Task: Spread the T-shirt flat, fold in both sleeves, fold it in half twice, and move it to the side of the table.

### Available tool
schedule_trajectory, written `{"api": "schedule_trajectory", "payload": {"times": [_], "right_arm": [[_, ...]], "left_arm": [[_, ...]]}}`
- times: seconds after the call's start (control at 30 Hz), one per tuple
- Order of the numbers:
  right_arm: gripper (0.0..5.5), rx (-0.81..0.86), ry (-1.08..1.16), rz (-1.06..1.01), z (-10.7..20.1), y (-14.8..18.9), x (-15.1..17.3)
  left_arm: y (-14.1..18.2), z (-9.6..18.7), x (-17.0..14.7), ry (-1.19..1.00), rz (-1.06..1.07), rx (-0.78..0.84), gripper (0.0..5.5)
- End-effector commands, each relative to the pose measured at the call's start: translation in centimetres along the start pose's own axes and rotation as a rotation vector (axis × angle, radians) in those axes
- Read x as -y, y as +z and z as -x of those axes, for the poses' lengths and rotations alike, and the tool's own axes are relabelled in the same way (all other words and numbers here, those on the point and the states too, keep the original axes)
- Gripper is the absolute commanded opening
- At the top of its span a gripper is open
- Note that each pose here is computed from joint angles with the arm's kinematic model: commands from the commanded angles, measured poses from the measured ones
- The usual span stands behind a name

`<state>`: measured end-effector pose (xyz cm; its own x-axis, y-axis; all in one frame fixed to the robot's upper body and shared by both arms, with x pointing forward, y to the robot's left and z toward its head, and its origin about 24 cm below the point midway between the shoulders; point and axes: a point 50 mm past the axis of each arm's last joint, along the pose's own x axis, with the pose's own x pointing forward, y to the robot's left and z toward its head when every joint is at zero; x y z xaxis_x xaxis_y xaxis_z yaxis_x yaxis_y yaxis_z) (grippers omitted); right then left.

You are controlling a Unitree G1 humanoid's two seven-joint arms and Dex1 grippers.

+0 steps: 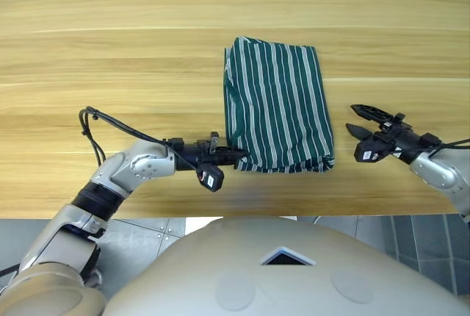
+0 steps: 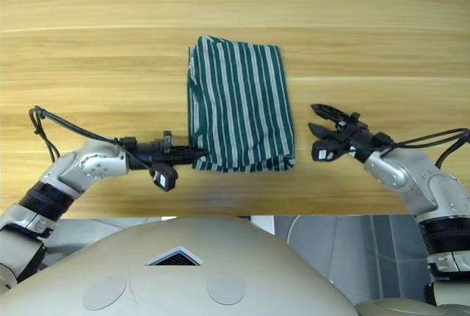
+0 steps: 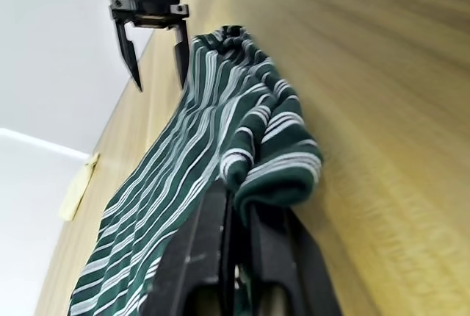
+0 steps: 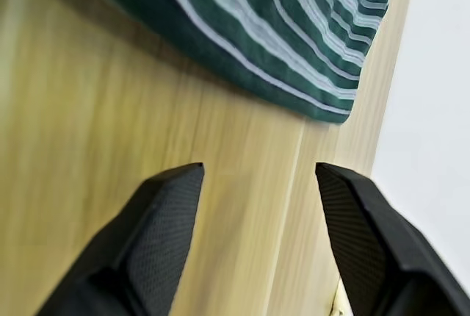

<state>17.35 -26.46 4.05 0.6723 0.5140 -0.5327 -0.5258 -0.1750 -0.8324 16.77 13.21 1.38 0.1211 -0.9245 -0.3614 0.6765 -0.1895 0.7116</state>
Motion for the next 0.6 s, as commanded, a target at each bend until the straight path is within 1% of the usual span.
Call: {"api": "schedule_trajectory", "payload": {"times": [0.03,0.1,0.17,0.23,0.43,0.6], "right_arm": [[2.82,0.095,0.058,-0.062,1.0,1.6,-0.7],[2.82,0.125,0.110,-0.074,1.7,2.2,-1.2],[2.82,0.187,0.159,-0.103,2.3,3.4,-1.6],[2.82,0.230,0.178,-0.123,2.3,4.2,-1.6],[2.82,0.329,0.209,-0.132,1.0,5.7,-1.5],[2.82,0.354,0.198,-0.119,-0.9,5.8,-1.2]], "left_arm": [[-1.6,1.3,1.4,-0.042,0.062,-0.129,0.07],[-1.6,1.7,1.2,-0.014,0.071,-0.149,0.06],[-1.9,2.0,0.8,0.008,0.076,-0.176,0.06],[-2.1,2.1,0.6,0.014,0.078,-0.187,0.06],[-1.9,1.4,1.0,0.008,0.090,-0.169,0.06],[-1.9,1.1,1.1,0.010,0.098,-0.163,0.06]]}}
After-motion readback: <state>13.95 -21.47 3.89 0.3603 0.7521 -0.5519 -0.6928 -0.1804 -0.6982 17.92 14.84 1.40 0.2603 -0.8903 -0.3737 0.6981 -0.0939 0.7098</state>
